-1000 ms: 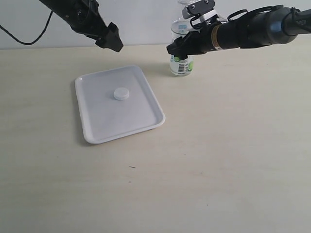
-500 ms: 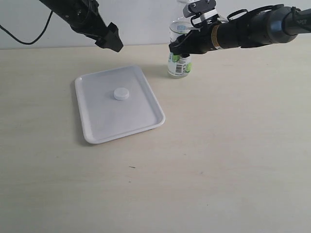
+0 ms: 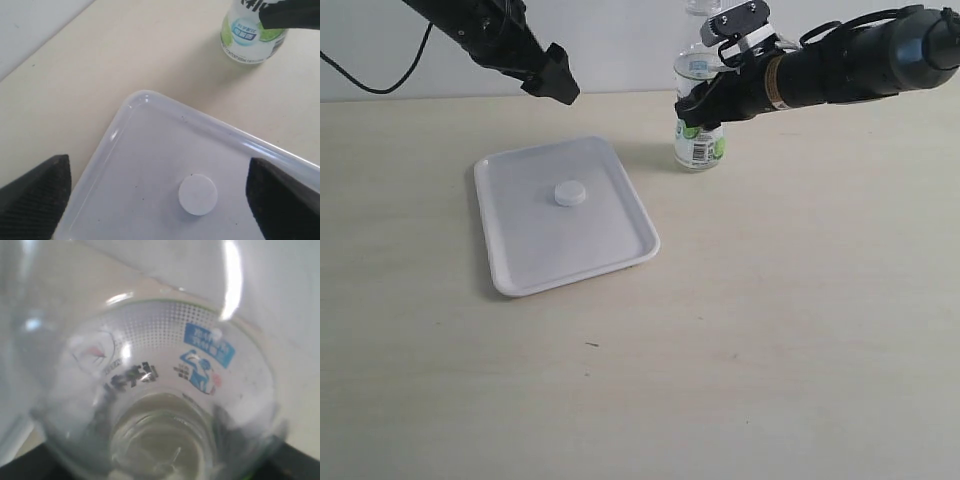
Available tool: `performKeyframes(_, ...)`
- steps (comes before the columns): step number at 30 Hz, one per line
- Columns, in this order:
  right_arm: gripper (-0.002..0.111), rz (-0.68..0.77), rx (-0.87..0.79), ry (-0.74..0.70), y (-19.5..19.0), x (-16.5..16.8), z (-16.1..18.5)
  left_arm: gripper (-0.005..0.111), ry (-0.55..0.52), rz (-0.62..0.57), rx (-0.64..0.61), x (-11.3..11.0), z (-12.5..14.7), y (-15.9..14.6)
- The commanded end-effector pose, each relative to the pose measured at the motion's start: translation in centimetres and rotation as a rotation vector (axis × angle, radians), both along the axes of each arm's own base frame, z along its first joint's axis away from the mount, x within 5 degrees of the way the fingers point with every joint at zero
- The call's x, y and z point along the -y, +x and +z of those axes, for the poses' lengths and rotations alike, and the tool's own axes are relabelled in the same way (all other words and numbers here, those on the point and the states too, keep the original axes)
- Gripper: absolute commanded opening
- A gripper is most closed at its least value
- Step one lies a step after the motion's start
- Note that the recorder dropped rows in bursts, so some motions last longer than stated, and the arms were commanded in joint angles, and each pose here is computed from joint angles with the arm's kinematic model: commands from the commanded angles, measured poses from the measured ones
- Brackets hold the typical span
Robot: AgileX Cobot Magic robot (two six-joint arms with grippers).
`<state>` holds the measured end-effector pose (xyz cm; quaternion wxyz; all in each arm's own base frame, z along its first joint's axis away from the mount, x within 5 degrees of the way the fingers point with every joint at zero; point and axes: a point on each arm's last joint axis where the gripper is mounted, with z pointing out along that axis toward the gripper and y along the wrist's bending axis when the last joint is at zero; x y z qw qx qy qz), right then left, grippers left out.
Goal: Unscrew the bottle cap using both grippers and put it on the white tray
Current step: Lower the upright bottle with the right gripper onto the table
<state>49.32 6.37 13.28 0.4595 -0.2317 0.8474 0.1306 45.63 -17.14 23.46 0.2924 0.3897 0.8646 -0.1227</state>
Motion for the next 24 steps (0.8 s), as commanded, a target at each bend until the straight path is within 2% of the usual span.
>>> performKeyframes(1,0.0,0.004,0.092,0.039,-1.3,-0.2,1.4,0.09,-0.016,0.005,0.006,-0.1,0.6,-0.1)
performKeyframes(7,0.0,0.031,0.124,0.072,-2.6,-0.5,3.2,0.09,-0.018,0.003,-0.001,-0.1,0.5,-0.1)
performKeyframes(11,0.0,0.039,0.079,0.108,-2.6,-0.7,1.8,0.09,-0.02,0.003,-0.005,0.0,0.4,-0.1)
performKeyframes(24,0.002,0.061,0.012,0.068,-2.6,-0.7,-1.6,0.09,-0.024,0.004,-0.006,0.0,0.5,-0.1)
